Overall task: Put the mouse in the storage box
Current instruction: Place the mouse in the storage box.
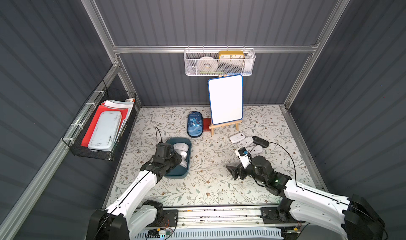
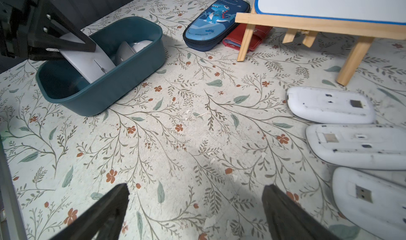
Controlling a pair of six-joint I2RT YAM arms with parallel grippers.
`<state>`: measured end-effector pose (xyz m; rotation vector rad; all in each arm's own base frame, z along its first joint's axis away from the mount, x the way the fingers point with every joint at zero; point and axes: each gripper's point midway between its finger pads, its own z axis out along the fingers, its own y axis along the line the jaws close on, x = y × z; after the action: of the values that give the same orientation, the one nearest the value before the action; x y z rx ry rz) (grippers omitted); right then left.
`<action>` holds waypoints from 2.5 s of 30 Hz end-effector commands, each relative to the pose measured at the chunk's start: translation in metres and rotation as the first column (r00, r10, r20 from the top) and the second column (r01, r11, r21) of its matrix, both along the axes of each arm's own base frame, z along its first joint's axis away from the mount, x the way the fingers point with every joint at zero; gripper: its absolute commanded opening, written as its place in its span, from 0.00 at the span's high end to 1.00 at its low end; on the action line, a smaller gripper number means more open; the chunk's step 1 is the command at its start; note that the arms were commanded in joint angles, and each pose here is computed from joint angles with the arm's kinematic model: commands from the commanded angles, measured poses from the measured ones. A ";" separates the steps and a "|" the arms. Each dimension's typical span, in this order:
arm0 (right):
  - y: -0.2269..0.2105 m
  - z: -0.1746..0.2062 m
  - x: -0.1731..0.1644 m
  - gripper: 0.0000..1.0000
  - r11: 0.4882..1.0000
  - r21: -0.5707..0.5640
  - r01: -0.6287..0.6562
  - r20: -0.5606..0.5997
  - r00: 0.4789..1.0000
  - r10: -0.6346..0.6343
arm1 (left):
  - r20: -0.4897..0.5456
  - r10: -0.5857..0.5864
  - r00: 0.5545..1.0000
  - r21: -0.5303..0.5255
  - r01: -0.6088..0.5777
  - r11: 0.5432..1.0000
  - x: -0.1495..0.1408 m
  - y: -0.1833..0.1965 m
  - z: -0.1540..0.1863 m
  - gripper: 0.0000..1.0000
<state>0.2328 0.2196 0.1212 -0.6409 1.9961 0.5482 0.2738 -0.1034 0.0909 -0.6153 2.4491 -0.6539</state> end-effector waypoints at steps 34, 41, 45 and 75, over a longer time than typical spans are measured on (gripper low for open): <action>-0.006 -0.015 0.012 0.01 0.999 0.007 0.050 -0.058 0.997 -0.050 | 0.052 -0.165 0.985 -0.222 0.173 0.960 0.007 -0.048 -0.016 0.44; -0.007 -0.016 0.014 0.01 0.998 0.009 0.059 -0.064 0.996 -0.058 | -0.004 -0.116 0.993 -0.215 0.113 0.970 -0.010 -0.037 -0.014 0.14; -0.010 -0.016 0.017 0.01 0.997 0.004 0.081 -0.066 0.995 -0.080 | -0.033 -0.107 0.994 -0.220 0.098 0.971 -0.020 -0.035 -0.011 0.03; -0.128 -0.003 0.052 0.01 0.683 0.026 0.730 -0.139 0.679 -0.721 | 0.200 -0.092 0.976 -0.022 0.098 0.995 0.005 -0.010 0.121 0.01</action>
<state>0.2810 0.1134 0.1036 0.1102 2.1444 0.1918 0.2811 -0.1172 0.1968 -0.4973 2.3096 -0.7972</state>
